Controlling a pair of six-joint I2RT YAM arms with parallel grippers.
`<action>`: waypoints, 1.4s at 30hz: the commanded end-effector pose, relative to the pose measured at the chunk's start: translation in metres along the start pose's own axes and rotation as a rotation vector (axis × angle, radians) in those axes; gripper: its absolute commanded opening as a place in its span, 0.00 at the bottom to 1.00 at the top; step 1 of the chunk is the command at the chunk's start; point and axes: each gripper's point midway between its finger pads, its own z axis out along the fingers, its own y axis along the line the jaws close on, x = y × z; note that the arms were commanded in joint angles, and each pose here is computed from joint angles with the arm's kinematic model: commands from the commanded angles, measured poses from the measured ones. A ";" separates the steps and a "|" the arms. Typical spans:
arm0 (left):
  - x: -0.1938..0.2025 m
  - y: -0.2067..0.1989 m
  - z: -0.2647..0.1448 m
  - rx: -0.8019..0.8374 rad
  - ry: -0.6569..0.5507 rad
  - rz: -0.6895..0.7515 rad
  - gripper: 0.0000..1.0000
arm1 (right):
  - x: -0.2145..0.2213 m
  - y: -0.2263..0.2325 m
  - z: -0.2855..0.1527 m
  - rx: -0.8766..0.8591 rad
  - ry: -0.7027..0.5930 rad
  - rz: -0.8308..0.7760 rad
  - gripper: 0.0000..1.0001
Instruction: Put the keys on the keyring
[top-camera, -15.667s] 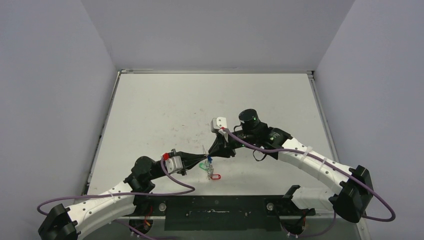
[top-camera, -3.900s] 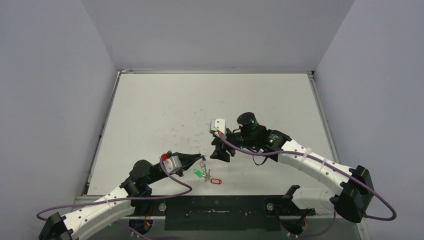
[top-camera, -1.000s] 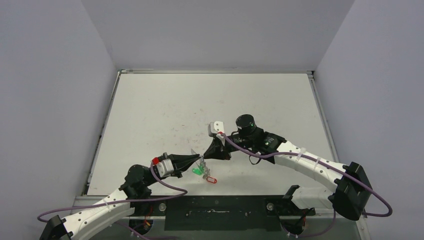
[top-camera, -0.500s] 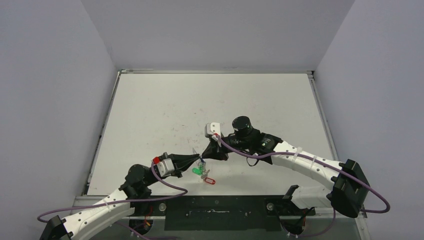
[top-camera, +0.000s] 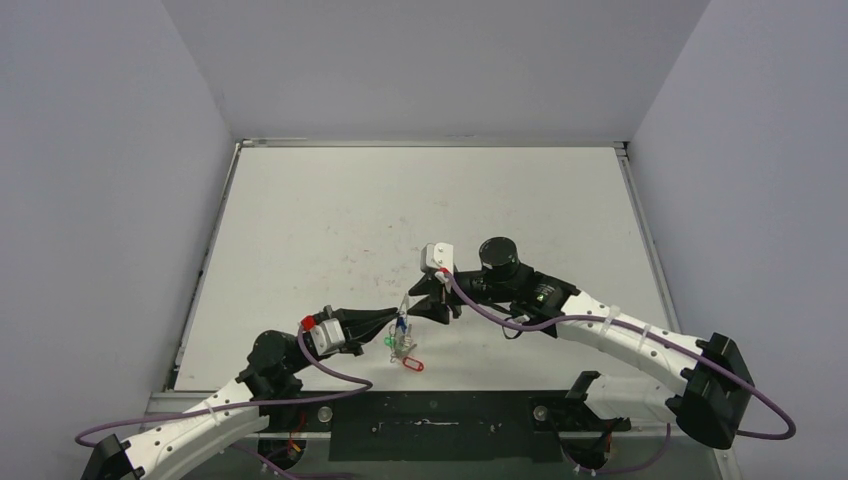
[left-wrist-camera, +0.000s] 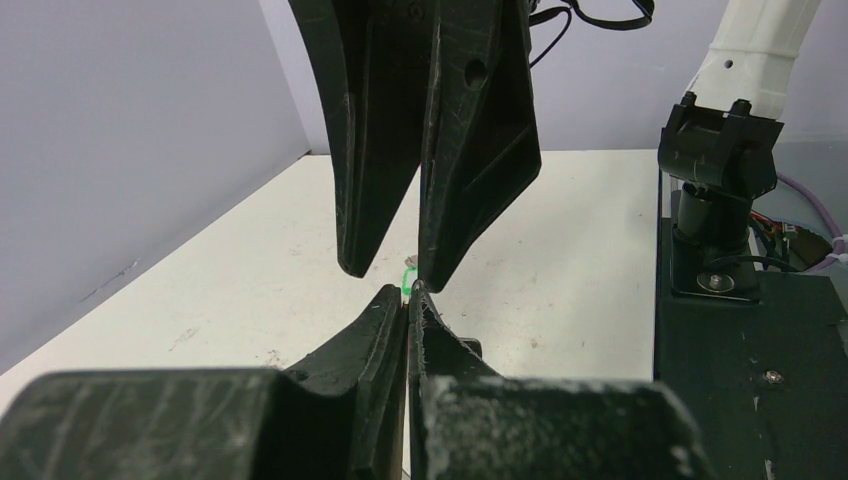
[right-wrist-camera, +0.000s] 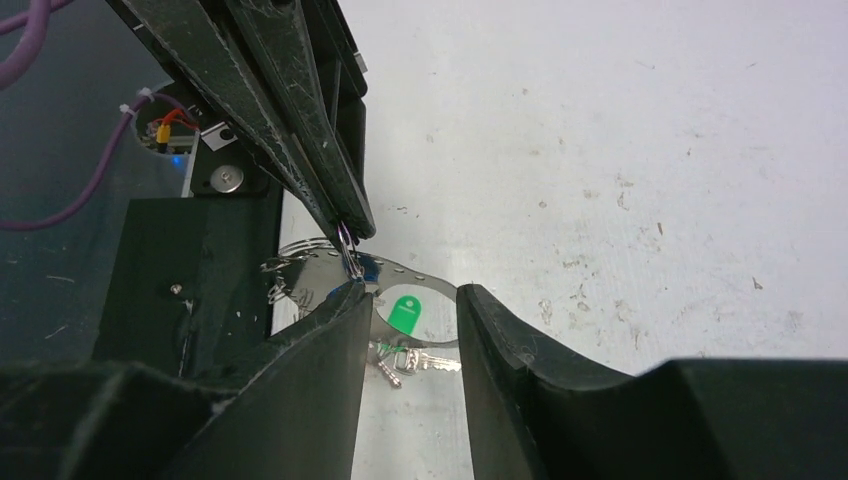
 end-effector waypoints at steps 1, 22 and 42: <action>-0.031 0.002 0.005 -0.003 -0.095 0.017 0.00 | -0.032 0.005 -0.003 -0.024 -0.109 -0.059 0.40; -0.031 0.001 0.005 0.001 -0.093 0.013 0.00 | -0.040 0.025 0.012 -0.146 -0.120 -0.057 0.00; -0.001 0.026 -0.005 -0.147 0.179 -0.047 0.65 | 0.017 -0.046 -0.026 0.301 0.397 0.187 0.00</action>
